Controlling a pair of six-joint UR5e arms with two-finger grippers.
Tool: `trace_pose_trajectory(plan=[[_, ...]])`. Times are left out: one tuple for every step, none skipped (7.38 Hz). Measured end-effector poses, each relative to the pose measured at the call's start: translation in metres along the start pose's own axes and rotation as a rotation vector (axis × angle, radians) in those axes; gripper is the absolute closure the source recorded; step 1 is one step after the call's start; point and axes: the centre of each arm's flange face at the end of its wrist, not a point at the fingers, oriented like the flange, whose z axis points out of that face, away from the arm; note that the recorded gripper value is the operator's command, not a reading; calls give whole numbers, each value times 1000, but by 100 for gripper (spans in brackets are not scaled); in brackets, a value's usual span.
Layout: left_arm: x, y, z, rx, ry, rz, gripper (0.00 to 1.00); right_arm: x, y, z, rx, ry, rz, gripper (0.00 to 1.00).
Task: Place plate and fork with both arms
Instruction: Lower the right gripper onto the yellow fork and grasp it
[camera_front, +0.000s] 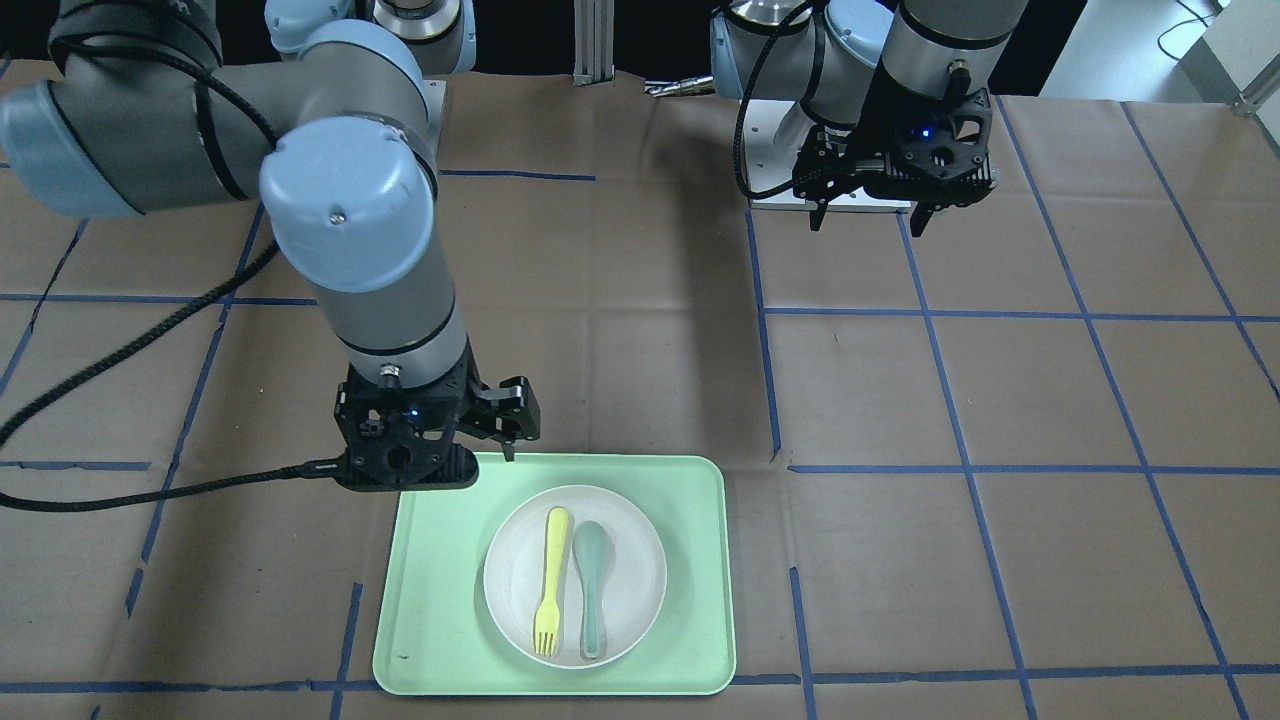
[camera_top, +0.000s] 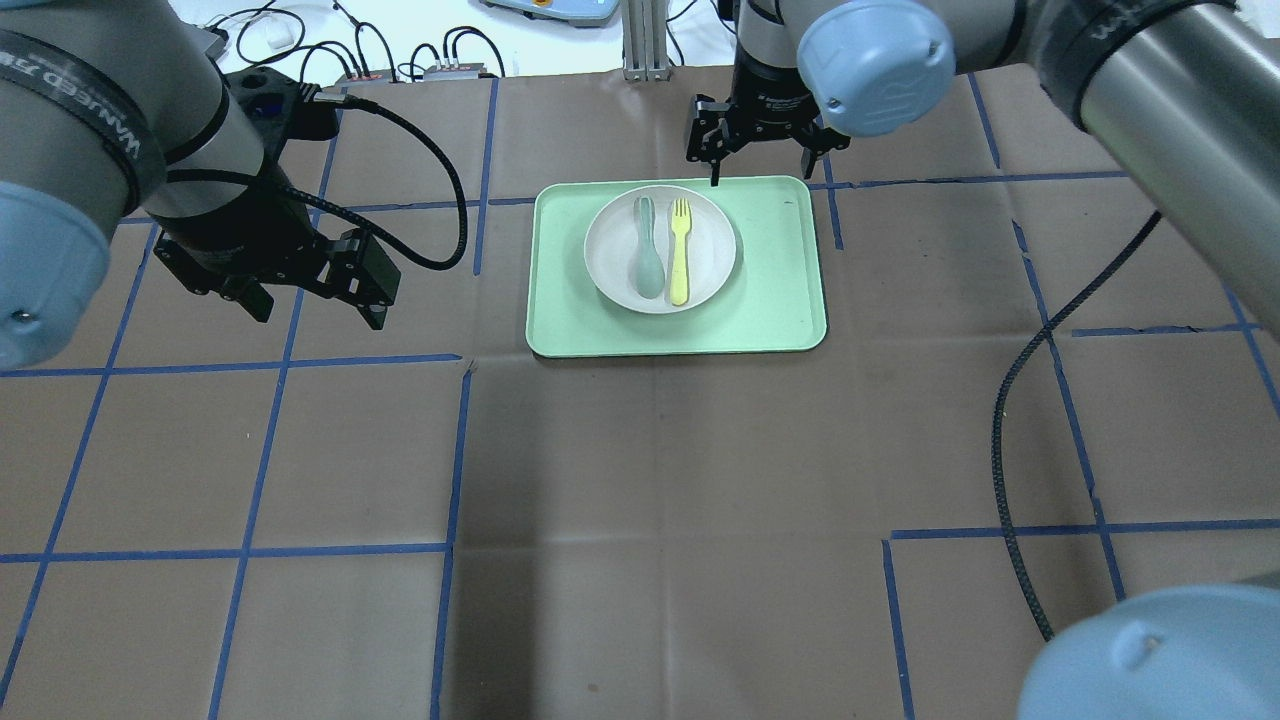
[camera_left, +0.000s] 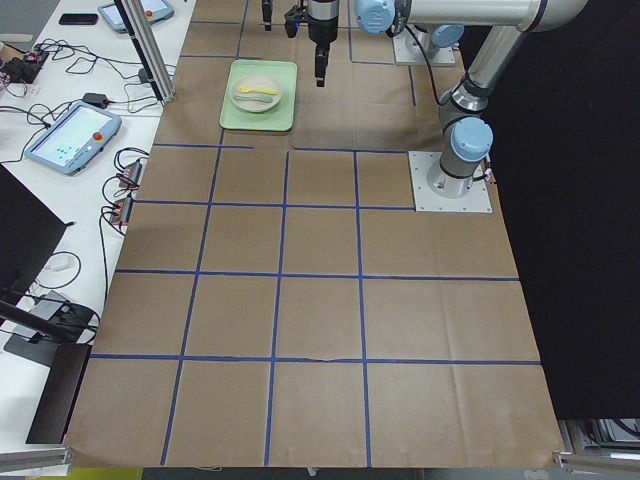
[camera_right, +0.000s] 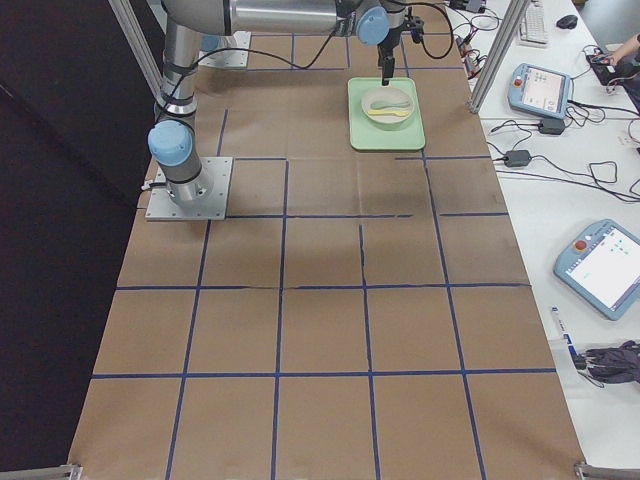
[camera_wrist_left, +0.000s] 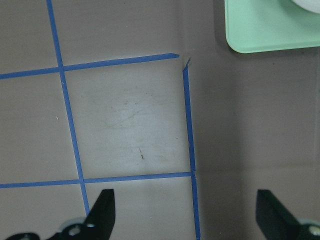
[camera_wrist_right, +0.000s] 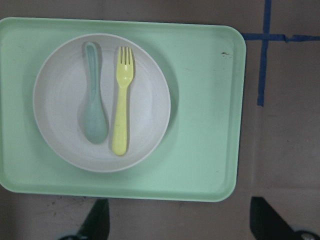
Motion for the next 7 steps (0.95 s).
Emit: trace_pose_trajectory(plan=[[0, 0, 0, 0, 0, -2, 0, -15, -9, 16, -3, -2, 14, 0], [0, -1, 2, -2, 0, -4, 0, -26, -16, 33, -12, -1, 37, 0], [-1, -1, 2, -3, 1, -6, 0, -32, -22, 50, -21, 0, 56, 7], [-1, -1, 2, -4, 1, -9, 0, -35, -26, 65, -29, 2, 69, 23], [0, -2, 3, 0, 3, -12, 0, -37, -29, 78, -34, 4, 80, 35], [1, -4, 2, 11, 16, -17, 0, -43, -31, 91, -35, 4, 84, 44], [2, -6, 2, 22, 30, -18, 0, -49, -33, 102, -31, 4, 81, 48]])
